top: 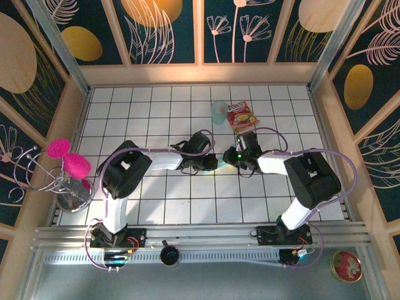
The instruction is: Fold a paper plane with a square sheet of paper (pick it up from the middle)
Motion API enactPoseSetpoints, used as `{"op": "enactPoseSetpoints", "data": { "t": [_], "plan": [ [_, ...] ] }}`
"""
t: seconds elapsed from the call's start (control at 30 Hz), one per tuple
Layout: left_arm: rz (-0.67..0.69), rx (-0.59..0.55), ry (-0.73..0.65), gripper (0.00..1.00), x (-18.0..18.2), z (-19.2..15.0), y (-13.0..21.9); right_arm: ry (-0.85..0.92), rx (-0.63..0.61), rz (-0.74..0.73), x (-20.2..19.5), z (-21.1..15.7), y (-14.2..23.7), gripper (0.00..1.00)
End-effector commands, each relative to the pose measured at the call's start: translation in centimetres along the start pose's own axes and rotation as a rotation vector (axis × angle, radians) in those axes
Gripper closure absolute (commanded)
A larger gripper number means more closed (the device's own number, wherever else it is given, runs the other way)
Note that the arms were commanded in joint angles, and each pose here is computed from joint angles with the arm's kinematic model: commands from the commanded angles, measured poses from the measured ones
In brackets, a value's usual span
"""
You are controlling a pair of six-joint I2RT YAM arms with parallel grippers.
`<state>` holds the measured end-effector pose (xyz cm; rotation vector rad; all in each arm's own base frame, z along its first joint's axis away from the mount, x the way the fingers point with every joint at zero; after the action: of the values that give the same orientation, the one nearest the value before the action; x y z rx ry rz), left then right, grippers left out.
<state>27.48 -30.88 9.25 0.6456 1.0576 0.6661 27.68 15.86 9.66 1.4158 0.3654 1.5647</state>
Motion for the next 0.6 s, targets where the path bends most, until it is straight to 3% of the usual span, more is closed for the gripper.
{"op": "enactPoseSetpoints", "data": {
  "t": [0.0,0.27,0.57],
  "plan": [
    [0.054,0.043,0.014,0.93,0.9,-0.7,-0.7,0.007,-0.012,-0.022,-0.3,0.0,0.9,0.82],
    [0.066,0.062,0.014,0.95,1.4,-1.4,-0.9,0.009,-0.070,0.067,3.2,1.4,3.2,0.83],
    [0.071,0.069,0.015,0.98,1.7,-1.7,-1.0,-0.076,-0.047,0.022,3.3,-0.1,1.2,0.92]
  ]
}}
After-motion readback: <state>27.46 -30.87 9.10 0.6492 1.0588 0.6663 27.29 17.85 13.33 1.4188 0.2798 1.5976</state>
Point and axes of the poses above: each hand's point on the last joint's axis, 136 mm out from that joint toward the fingers, its own y axis back along the fingers, its own x axis along the line the jaws close on, z = x × y, the point moved 10 cm from there along y, back along the fingers, and after that the axes turned 5 degrees about -y, right-handed, at the moved point
